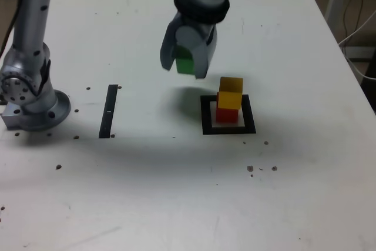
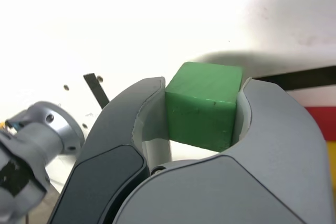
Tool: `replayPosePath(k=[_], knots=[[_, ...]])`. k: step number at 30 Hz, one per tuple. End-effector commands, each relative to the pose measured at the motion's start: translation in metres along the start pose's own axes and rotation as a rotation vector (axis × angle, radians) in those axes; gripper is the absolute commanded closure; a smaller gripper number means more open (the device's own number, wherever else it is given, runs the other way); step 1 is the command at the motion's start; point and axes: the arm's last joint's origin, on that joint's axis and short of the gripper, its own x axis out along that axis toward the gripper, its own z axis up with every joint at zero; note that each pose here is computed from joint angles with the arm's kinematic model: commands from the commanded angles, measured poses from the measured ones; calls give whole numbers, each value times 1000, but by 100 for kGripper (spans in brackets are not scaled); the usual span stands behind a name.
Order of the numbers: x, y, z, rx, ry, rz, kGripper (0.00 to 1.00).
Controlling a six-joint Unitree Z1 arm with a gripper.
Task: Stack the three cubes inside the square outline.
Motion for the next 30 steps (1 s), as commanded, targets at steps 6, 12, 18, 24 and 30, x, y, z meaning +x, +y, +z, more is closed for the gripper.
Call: replayPosePath(k=[6, 12, 18, 24, 30], knots=[[-47, -19, -6, -11, -64, 60, 75], [-69, -38, 1, -3, -123, 45, 75], [-73, -52, 14, -5, -144, -12, 75], [-65, -56, 27, -5, -119, -51, 75], [-60, -57, 40, 0, -110, -59, 75]])
